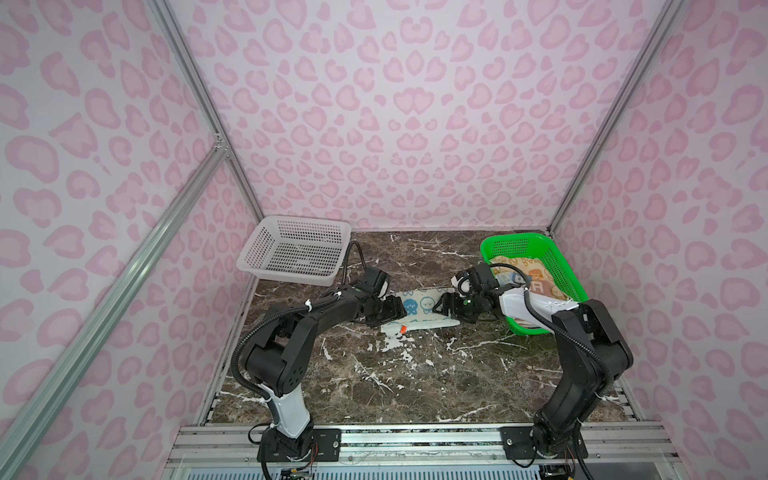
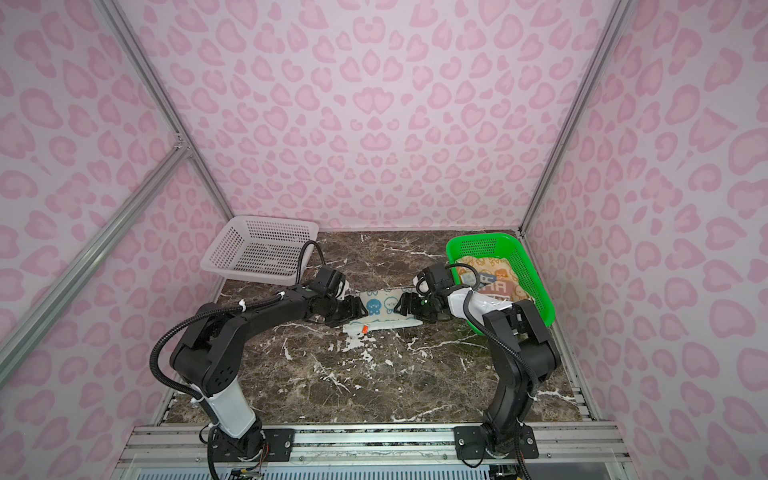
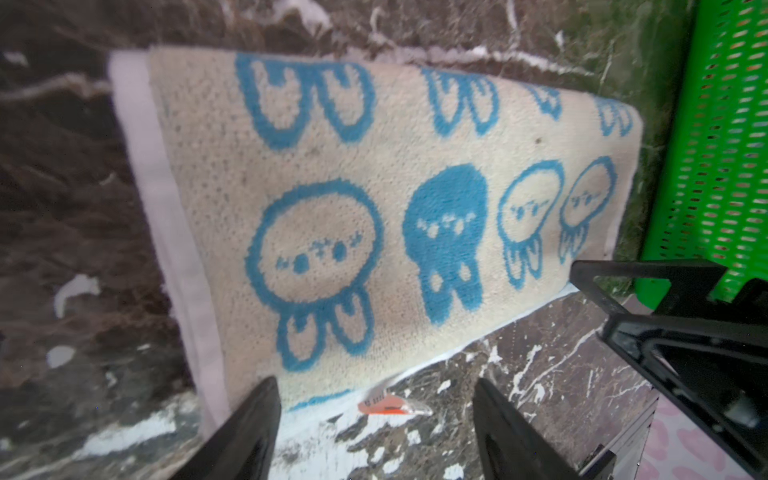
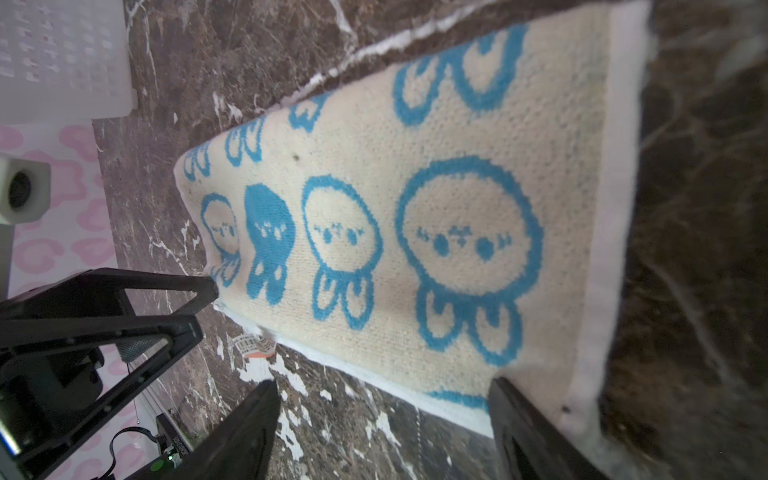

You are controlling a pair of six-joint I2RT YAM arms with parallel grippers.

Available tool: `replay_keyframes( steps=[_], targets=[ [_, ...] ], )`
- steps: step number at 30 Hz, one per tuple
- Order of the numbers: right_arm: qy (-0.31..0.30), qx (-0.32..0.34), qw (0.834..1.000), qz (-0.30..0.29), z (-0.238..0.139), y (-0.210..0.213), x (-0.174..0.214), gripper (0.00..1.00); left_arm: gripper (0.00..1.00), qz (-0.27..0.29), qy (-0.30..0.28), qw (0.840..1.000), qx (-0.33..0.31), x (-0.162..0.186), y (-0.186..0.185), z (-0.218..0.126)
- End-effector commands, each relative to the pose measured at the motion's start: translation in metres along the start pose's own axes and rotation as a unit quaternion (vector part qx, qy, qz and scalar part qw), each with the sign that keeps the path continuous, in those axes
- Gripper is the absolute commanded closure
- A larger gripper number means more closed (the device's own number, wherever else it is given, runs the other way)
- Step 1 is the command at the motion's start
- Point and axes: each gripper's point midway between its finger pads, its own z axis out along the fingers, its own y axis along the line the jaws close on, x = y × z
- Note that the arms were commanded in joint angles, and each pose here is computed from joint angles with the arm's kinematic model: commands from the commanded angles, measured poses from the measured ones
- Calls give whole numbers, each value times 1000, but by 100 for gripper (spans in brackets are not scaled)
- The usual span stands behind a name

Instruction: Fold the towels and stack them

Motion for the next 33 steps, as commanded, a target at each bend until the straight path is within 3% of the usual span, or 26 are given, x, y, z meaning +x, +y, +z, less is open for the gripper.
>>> replay_keyframes(
  steps=[1,7,12,20,33],
  targets=[
    [-6,-7,1000,-7,-2,3,-2,18,26,7,-3,1000,-6,0,5,3],
    [-38,21,998,-38,-32,11,-17,17,26,38,-29,999,-21,-18,-8,-21],
    [-41,71,997,-8,-45,-21,-19,20,26,45,-34,998,-17,-20,-16,-33],
    [-22,60,997,34,-27,-48,-9,37,26,37,-25,999,-31,-8,0,-27],
    [-16,56,998,38,-13,-53,-12,71,27,39,-14,998,-56,-4,13,-20]
  ],
)
